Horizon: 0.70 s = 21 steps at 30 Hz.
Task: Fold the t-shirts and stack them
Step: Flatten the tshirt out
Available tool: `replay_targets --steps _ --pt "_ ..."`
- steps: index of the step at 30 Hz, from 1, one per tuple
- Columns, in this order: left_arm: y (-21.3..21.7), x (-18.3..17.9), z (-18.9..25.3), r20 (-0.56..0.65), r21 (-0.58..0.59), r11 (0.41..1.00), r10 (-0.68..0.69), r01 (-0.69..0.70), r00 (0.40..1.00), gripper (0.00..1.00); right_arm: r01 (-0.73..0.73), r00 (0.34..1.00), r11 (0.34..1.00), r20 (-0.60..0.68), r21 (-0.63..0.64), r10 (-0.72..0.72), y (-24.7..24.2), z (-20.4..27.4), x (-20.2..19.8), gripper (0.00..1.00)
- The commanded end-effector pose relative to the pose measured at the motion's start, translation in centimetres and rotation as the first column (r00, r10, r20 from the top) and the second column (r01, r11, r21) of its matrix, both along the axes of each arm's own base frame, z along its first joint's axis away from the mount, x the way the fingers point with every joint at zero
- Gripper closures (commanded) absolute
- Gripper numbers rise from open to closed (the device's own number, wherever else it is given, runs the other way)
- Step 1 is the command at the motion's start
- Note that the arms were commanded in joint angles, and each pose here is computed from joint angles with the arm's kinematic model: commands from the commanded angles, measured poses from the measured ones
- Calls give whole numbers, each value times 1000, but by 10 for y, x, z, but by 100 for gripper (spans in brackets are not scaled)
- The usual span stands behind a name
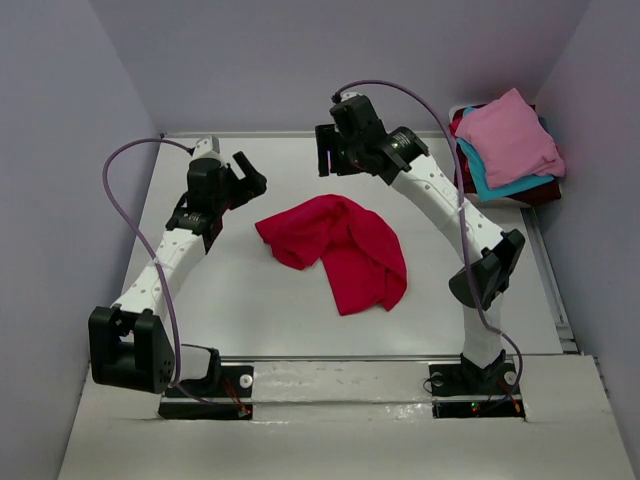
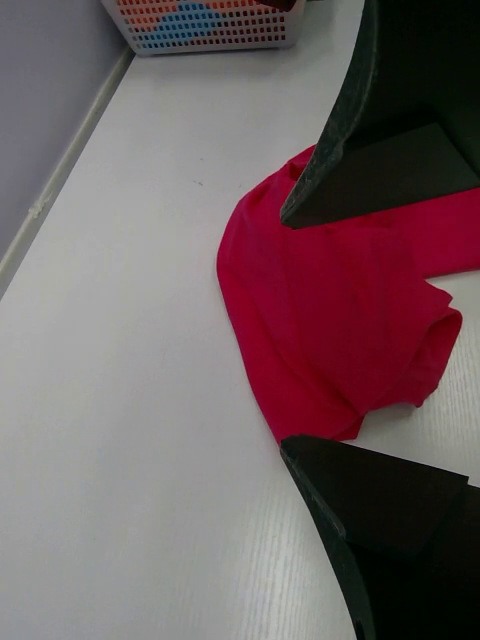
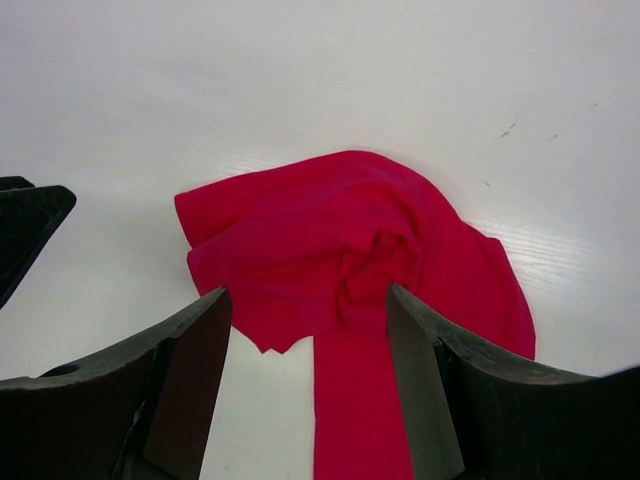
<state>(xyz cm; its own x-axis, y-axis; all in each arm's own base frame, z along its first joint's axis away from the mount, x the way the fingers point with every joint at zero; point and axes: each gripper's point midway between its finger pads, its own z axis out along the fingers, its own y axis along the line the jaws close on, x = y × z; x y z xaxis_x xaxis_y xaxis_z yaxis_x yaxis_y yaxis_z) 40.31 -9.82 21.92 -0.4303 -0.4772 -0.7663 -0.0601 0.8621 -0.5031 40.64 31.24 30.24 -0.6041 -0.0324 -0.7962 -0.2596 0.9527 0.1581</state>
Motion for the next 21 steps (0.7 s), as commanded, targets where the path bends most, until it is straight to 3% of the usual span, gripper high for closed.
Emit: replay_targets --steps 1,5,9,21 --pt "1 0 16 57 4 1000 2 -2 998 4 -60 992 998 -110 21 62 14 -20 -9 32" --pt "1 0 18 61 4 1000 4 -4 998 4 -87 953 996 -294 -21 77 19 -92 -26 38" --pt "3 0 22 67 12 1000 11 -12 998 4 -101 913 995 -399 -11 88 21 -136 -42 44" --pt "33 19 72 163 72 990 109 -122 981 4 -157 835 988 -533 -1 133 24 -192 -68 46"
